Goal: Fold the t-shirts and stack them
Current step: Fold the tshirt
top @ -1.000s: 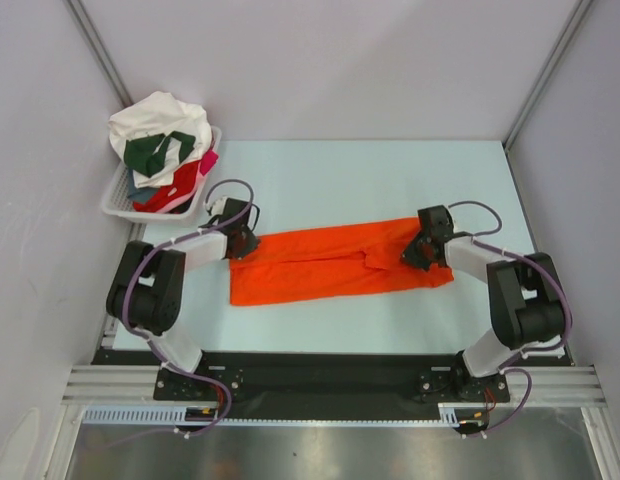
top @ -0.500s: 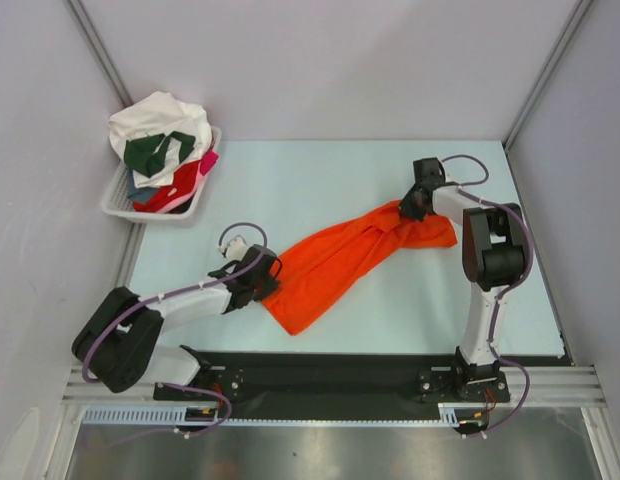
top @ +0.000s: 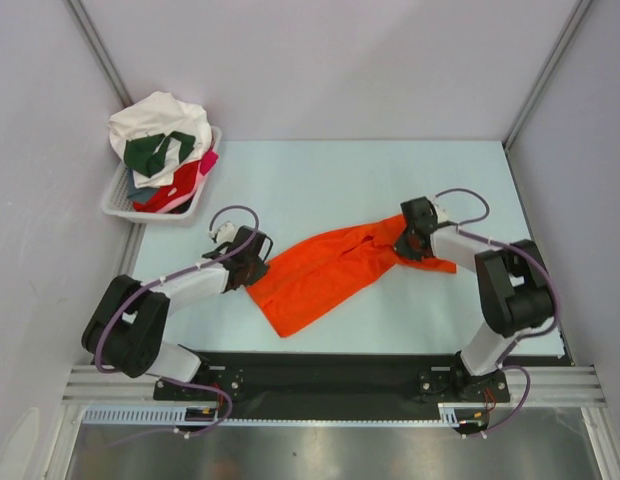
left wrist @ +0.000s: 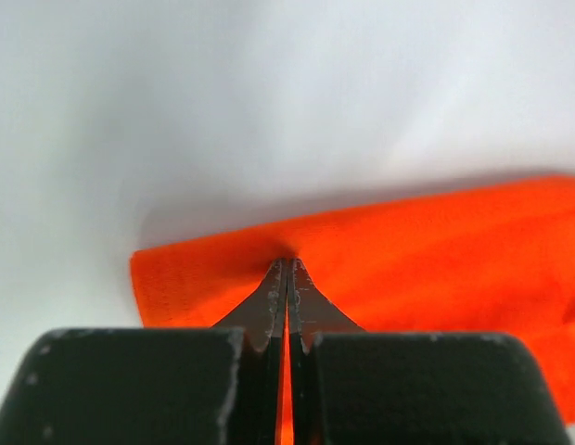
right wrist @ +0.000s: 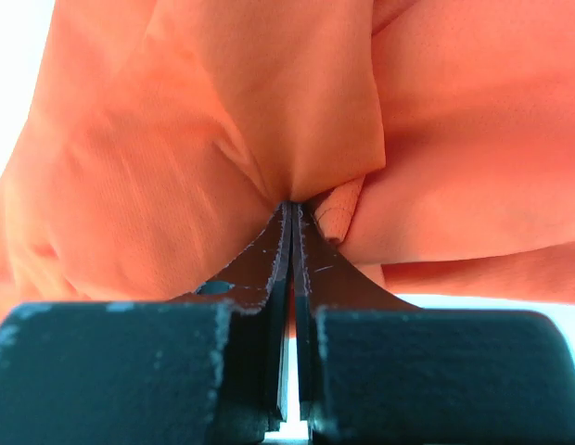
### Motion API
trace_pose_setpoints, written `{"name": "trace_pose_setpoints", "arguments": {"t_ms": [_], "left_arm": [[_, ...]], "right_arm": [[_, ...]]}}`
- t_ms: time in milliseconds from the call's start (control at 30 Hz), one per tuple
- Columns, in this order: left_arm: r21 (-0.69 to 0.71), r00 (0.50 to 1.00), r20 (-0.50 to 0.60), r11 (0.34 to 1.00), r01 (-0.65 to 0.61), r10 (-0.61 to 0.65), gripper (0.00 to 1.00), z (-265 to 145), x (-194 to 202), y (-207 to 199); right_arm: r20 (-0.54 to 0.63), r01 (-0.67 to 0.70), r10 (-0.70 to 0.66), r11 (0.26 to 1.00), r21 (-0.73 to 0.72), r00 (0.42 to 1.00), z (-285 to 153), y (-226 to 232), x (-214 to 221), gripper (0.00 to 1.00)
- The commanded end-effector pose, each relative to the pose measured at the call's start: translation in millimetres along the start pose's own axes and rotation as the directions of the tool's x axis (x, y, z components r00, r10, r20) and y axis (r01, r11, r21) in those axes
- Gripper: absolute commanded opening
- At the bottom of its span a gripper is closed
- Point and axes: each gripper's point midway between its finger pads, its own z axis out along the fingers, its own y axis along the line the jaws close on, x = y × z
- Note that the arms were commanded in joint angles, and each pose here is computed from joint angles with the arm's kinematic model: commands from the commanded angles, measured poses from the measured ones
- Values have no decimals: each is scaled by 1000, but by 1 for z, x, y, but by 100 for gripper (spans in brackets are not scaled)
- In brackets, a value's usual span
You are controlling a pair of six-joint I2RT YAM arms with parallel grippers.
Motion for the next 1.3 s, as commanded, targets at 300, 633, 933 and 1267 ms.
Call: {"name": "trace_pose_setpoints", "arguments": {"t_ms": [300,633,933,1267], "left_arm": [[32,982,35,982,-186,185,0,-6,-50,-27],[160,940,-13,929,-333,340,23,-60,3,-45],[259,903,-162,901,-349,397,50,-80,73,-13],[273,825,-260,858,-435,501,73,-89,108,18]], "right_arm": [[22,-8,7,1000,4,1000,-56,-36,44,7],[135,-7,10,1000,-29,991,-85,-39,4,36],[163,-111,125,990,-92,979,-83,-60,-45,53],[164,-113,128,989,-100,978,-40,-45,-93,60]]}}
